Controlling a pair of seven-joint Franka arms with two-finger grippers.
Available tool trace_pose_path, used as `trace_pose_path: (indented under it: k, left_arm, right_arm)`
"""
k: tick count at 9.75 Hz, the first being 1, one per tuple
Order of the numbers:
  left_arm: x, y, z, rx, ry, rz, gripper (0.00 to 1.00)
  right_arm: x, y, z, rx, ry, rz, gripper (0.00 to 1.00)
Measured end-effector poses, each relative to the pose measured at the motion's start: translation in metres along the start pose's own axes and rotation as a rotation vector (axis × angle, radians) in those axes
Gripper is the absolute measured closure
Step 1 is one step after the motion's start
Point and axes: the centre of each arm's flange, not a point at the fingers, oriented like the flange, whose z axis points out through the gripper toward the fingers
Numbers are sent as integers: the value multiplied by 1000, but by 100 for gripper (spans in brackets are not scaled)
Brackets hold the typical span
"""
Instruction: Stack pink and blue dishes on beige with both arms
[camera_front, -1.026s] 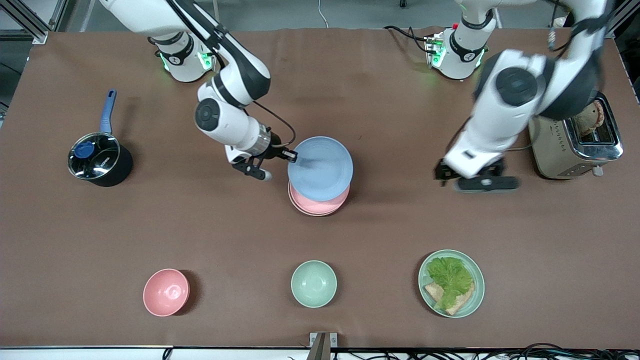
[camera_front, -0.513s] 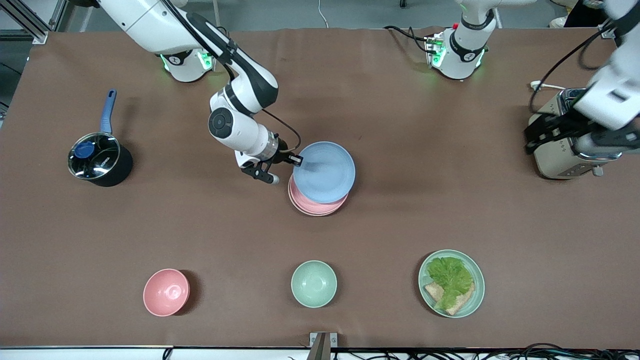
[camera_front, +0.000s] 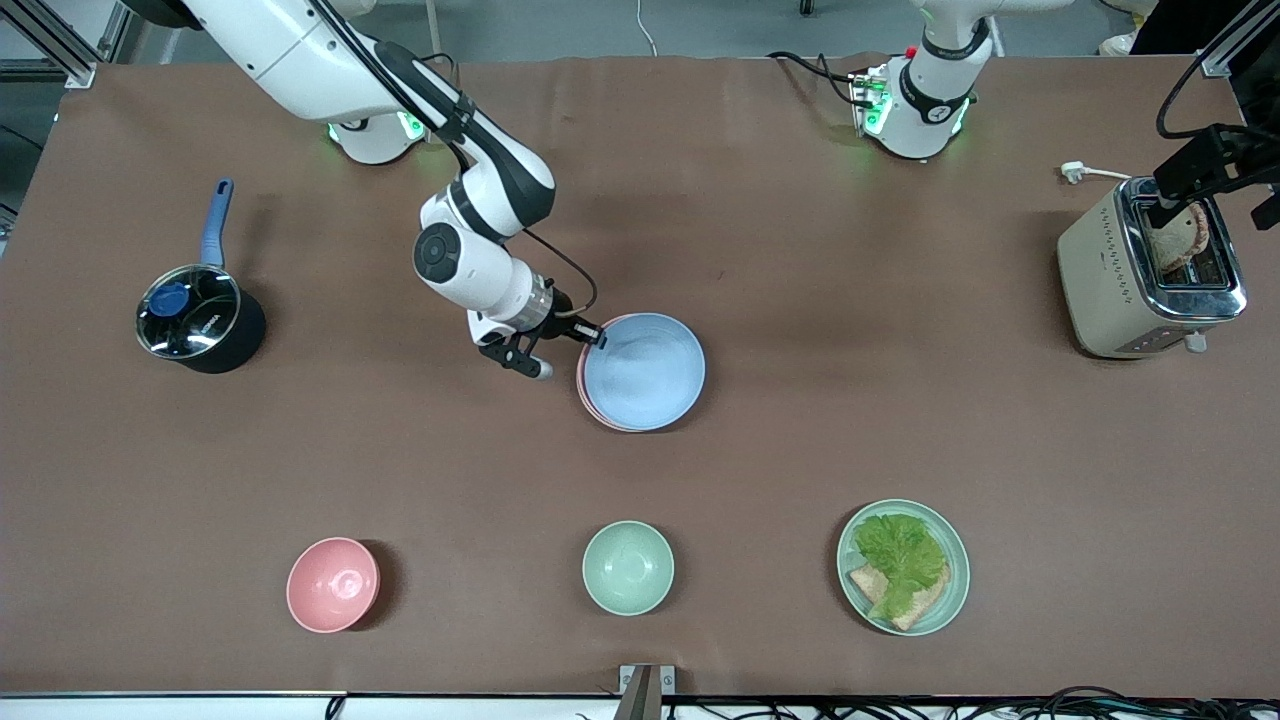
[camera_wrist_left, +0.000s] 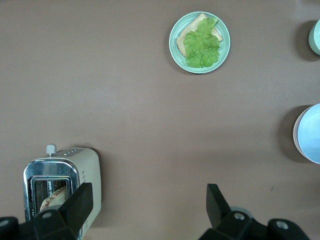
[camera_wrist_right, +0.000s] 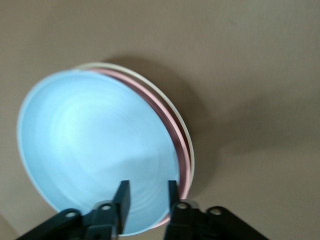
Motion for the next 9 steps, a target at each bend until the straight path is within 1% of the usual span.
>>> trace_pose_path:
  k: [1,2,3,4,5,6,7,8,9]
  left_arm:
    - [1,3,-1,-1,-8,6,0]
    - [1,7,0,-3,-26,11,0]
    - [2,5,2,-4,-40,7,0]
    - [2,-2,5,-7,-52,-5,0]
    - [2,-6,7,-14,-60,-15,0]
    - [2,-7,8,-17,-63,-24,0]
    - [3,-7,9,-17,-66,-31,0]
    - [3,-6,10,-17,-68,-32,0]
    - [4,-5,11,-17,-70,-30,0]
  right_arm:
    - [12,-3,-23,-6,31,-22,39]
    - [24,-3,-52,-55,65,-78,26]
    - [32,-2,-88,-145,109,-145,9]
    - [38,1,-128,-242,160,-190,0]
    - [46,5,-171,-324,216,-197,0]
    - [64,15,-223,-376,277,-178,0]
    - [85,30,-281,-404,315,-164,0]
    - [102,49,-337,-432,330,-146,0]
    - [112,67,-389,-455,330,-138,0]
